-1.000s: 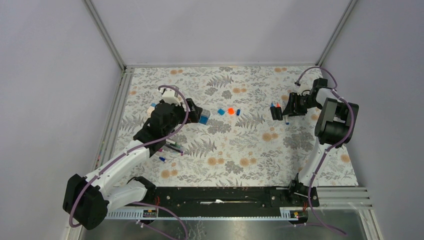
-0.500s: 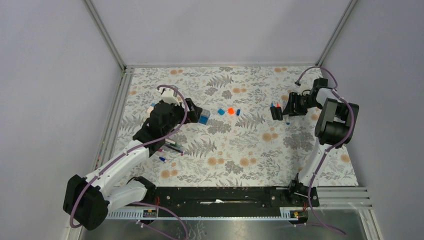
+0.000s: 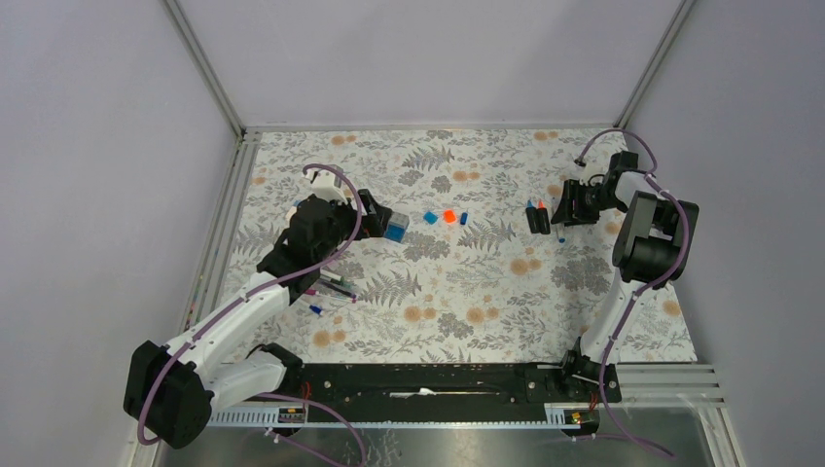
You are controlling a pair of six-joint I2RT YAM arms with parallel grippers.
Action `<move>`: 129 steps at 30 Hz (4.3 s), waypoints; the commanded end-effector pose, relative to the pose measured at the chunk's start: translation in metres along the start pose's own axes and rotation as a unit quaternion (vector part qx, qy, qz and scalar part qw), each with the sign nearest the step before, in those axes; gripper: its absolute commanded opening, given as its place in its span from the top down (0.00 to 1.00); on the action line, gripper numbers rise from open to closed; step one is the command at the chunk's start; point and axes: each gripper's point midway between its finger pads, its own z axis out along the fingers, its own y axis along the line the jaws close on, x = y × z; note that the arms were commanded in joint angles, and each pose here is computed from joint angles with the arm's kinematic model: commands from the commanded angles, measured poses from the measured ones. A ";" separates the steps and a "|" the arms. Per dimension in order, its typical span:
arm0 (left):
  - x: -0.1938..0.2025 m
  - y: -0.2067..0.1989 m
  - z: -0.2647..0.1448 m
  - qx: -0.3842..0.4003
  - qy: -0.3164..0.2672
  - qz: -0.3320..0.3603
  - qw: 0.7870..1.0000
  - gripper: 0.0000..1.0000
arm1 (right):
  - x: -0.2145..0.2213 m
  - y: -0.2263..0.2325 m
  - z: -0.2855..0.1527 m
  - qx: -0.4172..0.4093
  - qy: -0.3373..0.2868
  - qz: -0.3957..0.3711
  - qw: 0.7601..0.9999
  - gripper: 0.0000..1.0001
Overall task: Open the pen caps
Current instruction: Pick up the pen from the center of the board, then place the pen at the center of the board.
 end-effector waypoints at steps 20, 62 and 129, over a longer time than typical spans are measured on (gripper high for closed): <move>-0.012 -0.009 0.002 0.025 -0.019 -0.010 0.999 0.01 | -0.010 -0.017 0.004 0.070 -0.005 -0.025 0.997 0.57; -0.010 -0.008 0.000 0.028 -0.016 -0.023 0.999 0.01 | -0.030 0.008 -0.030 0.154 -0.102 -0.081 0.979 1.00; -0.008 -0.015 -0.002 0.040 -0.003 -0.043 0.998 0.01 | 0.004 0.177 0.060 -0.060 -0.037 -0.128 0.989 0.92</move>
